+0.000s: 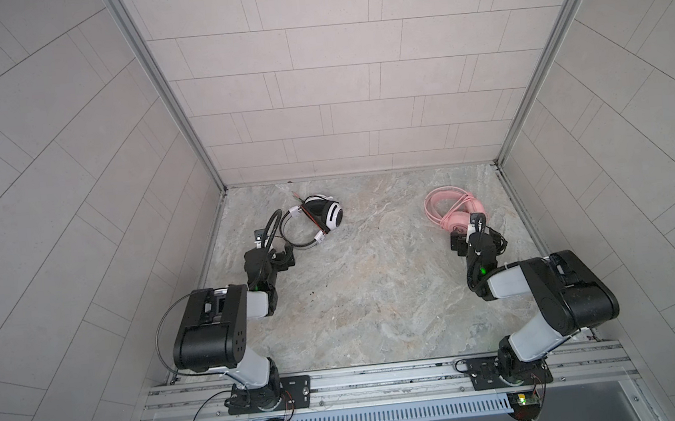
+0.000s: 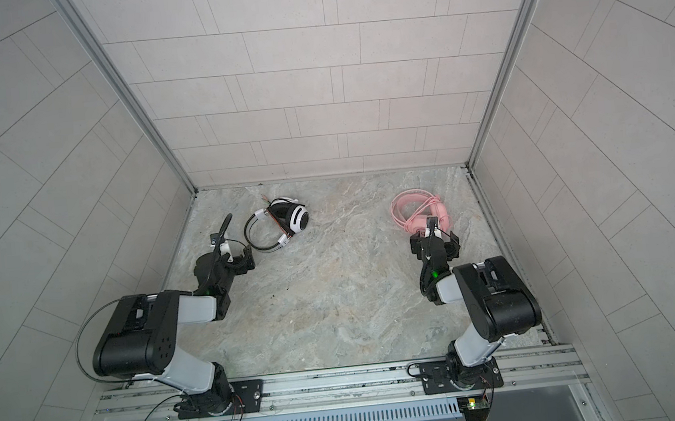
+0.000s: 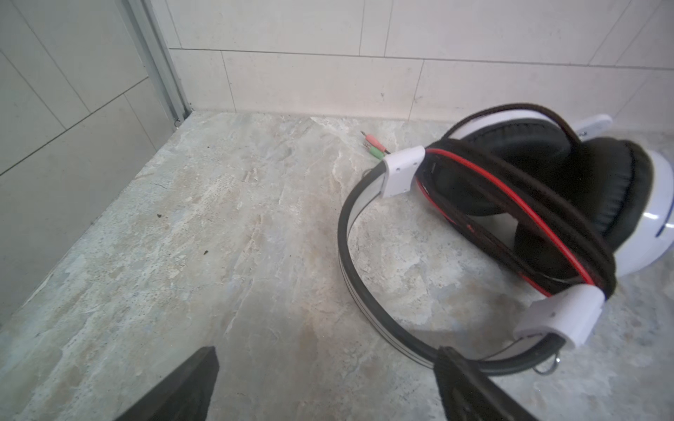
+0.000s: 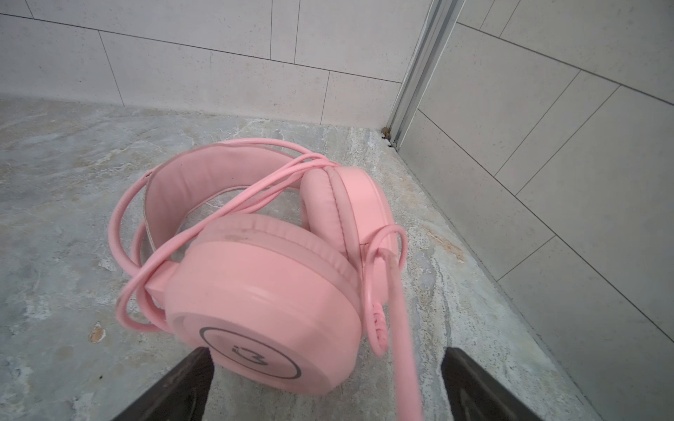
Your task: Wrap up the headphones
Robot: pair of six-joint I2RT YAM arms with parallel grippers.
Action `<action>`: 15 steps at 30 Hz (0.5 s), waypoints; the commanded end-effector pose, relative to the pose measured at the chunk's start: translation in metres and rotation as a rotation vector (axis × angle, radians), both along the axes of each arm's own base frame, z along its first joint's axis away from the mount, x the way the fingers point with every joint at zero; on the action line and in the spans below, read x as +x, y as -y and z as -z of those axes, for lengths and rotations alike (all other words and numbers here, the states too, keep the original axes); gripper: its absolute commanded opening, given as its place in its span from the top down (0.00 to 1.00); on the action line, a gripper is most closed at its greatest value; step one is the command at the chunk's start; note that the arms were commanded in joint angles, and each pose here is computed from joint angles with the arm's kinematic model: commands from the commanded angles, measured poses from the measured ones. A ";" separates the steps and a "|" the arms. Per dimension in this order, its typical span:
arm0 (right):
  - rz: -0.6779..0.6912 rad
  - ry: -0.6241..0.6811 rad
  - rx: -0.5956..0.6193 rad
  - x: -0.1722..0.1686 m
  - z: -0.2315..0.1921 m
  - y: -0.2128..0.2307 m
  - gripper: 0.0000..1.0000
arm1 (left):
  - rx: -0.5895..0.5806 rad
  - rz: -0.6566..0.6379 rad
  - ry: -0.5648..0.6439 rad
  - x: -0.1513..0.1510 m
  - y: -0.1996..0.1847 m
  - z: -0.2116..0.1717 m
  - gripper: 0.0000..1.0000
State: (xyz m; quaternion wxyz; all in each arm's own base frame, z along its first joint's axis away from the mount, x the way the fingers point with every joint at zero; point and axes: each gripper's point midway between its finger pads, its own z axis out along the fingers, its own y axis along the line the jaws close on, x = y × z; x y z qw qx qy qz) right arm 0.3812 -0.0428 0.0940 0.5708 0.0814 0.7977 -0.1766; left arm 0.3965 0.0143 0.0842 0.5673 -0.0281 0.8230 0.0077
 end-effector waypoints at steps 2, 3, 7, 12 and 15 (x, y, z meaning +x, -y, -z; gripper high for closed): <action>-0.001 0.017 -0.014 0.001 -0.004 -0.001 0.01 | 0.003 0.009 0.019 0.002 0.000 -0.002 0.00; -0.001 0.017 -0.014 0.001 -0.004 -0.001 0.01 | 0.005 0.006 0.011 0.001 -0.001 -0.001 0.00; -0.002 0.015 -0.014 0.001 -0.003 -0.001 0.01 | 0.003 0.005 0.016 0.002 -0.001 -0.002 0.00; -0.002 0.016 -0.015 0.001 -0.003 -0.001 0.01 | 0.004 0.006 0.016 0.002 -0.001 -0.002 0.00; -0.002 0.012 -0.014 0.002 -0.003 -0.001 0.01 | 0.004 0.004 0.016 0.002 -0.001 -0.002 0.00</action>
